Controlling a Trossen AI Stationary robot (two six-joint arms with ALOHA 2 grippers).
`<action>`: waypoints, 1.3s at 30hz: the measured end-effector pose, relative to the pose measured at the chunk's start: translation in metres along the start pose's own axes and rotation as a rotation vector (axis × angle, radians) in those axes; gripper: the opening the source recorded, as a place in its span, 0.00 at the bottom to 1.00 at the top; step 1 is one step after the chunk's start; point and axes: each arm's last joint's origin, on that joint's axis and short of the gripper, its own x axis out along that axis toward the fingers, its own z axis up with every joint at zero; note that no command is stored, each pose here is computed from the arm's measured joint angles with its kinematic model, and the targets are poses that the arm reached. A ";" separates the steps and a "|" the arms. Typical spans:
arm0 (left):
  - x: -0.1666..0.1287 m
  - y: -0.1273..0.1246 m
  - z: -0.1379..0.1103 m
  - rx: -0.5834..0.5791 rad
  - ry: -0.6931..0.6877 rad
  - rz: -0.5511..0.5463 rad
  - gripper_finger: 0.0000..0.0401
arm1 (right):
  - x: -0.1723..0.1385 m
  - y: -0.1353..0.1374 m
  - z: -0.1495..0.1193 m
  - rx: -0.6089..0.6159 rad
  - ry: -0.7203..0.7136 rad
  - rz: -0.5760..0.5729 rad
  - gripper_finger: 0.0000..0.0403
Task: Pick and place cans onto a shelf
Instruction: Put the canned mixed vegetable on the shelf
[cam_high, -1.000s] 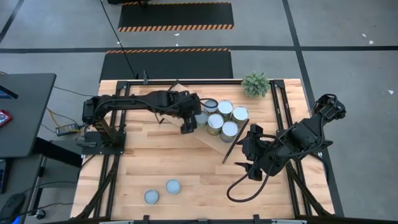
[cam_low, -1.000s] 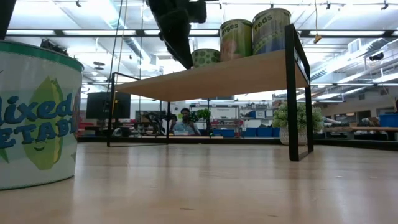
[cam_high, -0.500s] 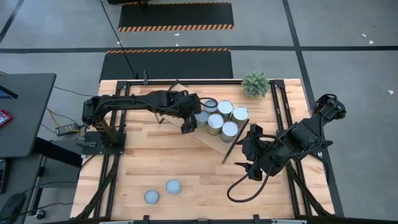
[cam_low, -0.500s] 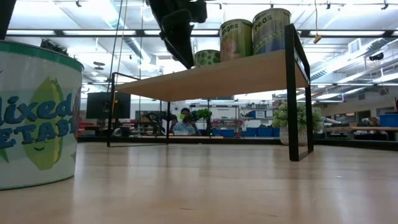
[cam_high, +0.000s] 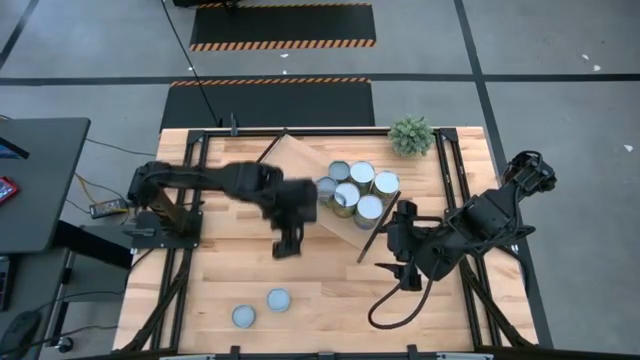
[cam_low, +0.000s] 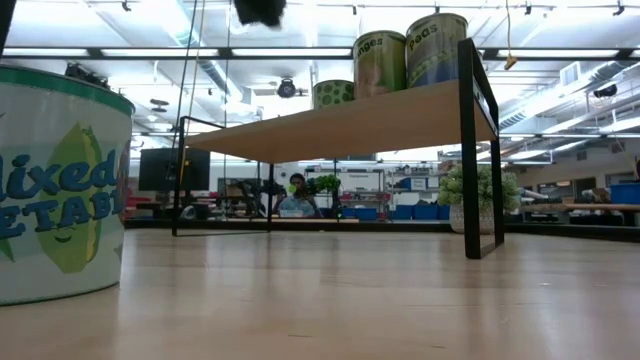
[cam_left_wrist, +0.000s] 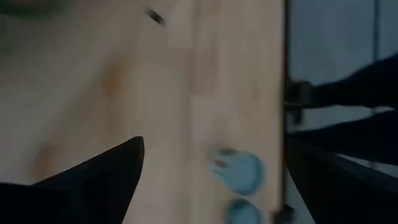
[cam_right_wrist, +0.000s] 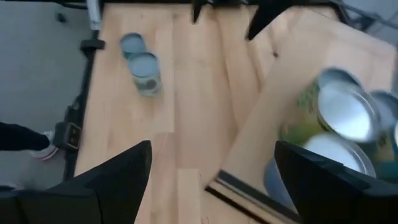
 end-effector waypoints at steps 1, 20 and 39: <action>0.003 -0.010 -0.003 -0.007 0.017 -0.014 0.97 | 0.001 0.000 0.003 -0.013 -0.007 0.022 0.86; 0.025 -0.160 -0.100 0.219 -0.005 0.268 0.86 | 0.101 0.060 0.037 0.044 -0.192 0.226 0.86; 0.016 -0.211 -0.156 0.205 -0.354 0.431 0.60 | 0.181 0.102 0.037 0.075 -0.315 0.222 0.86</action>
